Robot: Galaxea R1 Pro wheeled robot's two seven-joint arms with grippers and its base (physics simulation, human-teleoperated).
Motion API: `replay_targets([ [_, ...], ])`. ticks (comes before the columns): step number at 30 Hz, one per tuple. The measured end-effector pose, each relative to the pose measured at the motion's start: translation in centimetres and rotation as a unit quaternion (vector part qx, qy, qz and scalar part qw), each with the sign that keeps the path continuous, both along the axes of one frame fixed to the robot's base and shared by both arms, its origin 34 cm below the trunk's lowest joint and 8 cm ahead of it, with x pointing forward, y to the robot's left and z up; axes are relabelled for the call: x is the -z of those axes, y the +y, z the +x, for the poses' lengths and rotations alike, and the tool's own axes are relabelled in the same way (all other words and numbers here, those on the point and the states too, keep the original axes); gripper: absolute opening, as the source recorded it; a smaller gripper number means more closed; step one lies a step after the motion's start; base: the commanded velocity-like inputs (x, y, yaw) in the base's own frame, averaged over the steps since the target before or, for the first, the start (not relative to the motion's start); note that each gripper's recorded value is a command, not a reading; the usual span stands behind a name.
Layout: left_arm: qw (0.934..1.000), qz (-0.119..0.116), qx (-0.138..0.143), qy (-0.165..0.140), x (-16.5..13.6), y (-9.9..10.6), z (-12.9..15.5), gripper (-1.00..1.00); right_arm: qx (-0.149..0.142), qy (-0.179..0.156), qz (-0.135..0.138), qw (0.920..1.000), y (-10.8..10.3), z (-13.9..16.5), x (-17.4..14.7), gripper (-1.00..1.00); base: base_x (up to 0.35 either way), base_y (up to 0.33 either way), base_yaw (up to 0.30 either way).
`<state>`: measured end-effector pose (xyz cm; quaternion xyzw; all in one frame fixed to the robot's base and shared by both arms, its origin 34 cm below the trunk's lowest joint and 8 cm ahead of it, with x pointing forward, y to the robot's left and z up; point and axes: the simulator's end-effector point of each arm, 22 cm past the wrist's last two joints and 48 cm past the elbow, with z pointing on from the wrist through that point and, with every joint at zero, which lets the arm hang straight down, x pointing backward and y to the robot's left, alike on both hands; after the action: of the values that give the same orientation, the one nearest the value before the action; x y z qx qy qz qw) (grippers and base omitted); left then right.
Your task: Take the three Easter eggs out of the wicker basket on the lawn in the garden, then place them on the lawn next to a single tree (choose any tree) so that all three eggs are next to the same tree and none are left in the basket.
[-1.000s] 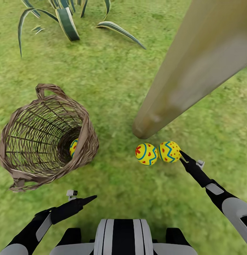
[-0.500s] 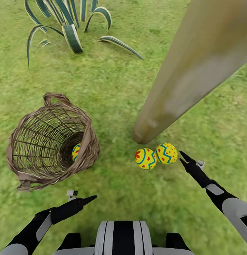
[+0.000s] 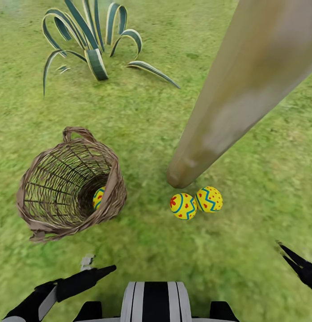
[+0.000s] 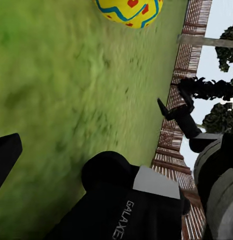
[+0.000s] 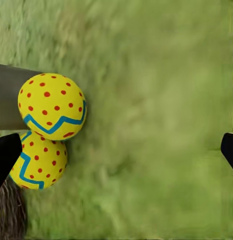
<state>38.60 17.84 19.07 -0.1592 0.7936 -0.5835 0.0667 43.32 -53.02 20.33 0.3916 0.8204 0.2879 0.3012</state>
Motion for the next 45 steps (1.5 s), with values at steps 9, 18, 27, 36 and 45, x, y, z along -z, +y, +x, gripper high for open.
replay_targets([
  [9,0.999,0.005,0.0,-0.044,-1.7,1.3,2.3,1.0,-0.001,-0.002,-0.003,1.0,-0.3,-0.5,-1.2,1.0,0.0,0.0,0.0],
  [18,0.9968,-0.005,0.008,-0.08,-4.3,0.8,5.7,1.0,-0.018,-0.02,-0.03,0.9992,-0.1,-0.6,-2.2,1.0,0.0,0.0,0.0],
  [27,0.9951,-0.005,0.008,-0.099,-5.7,0.8,6.8,1.0,-0.02,-0.039,-0.035,0.9985,-0.1,0.2,-3.6,1.0,0.0,0.0,0.0],
  [36,0.9968,0.014,-0.004,-0.078,-5.6,3.2,4.5,1.0,-0.034,-0.061,-0.043,0.9966,-2.0,0.9,-6.4,1.0,0.0,0.0,0.0],
  [45,0.9983,0.015,-0.003,-0.055,-7.3,3.3,2.3,1.0,-0.034,-0.061,-0.044,0.9966,-2.2,1.5,-8.5,1.0,0.0,0.0,0.0],
])
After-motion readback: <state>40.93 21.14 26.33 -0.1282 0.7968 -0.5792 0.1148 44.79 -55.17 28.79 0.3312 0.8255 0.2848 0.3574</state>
